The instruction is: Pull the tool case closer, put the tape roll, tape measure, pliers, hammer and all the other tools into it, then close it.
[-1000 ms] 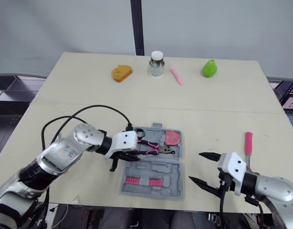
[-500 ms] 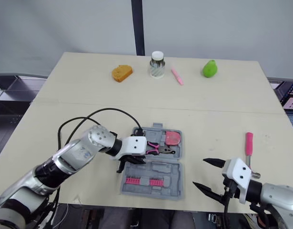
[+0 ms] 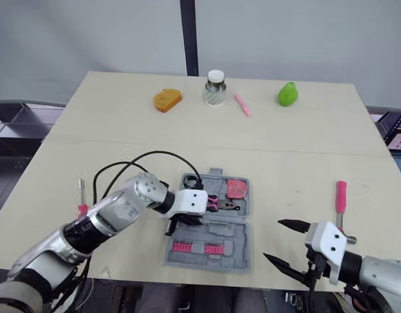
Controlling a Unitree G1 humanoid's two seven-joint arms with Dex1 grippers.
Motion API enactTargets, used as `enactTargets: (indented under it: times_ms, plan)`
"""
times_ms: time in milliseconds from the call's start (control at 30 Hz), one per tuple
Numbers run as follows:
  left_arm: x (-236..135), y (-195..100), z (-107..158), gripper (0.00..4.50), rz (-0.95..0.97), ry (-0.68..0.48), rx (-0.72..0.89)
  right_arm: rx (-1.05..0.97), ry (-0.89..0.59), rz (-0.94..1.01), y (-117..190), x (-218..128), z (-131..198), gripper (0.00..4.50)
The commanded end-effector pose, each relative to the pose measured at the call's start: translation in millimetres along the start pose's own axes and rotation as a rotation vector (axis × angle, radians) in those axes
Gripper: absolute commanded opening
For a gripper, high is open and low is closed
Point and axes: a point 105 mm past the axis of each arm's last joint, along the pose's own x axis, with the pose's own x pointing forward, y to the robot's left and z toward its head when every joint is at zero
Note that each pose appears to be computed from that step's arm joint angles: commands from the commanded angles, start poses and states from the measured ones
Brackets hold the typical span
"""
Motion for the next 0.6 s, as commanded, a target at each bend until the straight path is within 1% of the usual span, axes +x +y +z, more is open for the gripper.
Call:
enactTargets:
  times_ms: [33,267,600]
  plan:
    - [-2.6,3.7,7.3,0.02,0.010,-0.003,0.046,-0.022,-0.021,-0.024,-0.5,-3.5,8.7,4.50]
    - [0.4,4.4,9.3,0.02,0.006,-0.002,0.054,-0.017,-0.018,-0.031,1.1,-4.1,8.3,4.50]
    - [0.7,7.3,4.5,0.02,0.015,0.025,0.059,-0.013,-0.015,-0.039,1.8,-4.7,8.5,4.50]
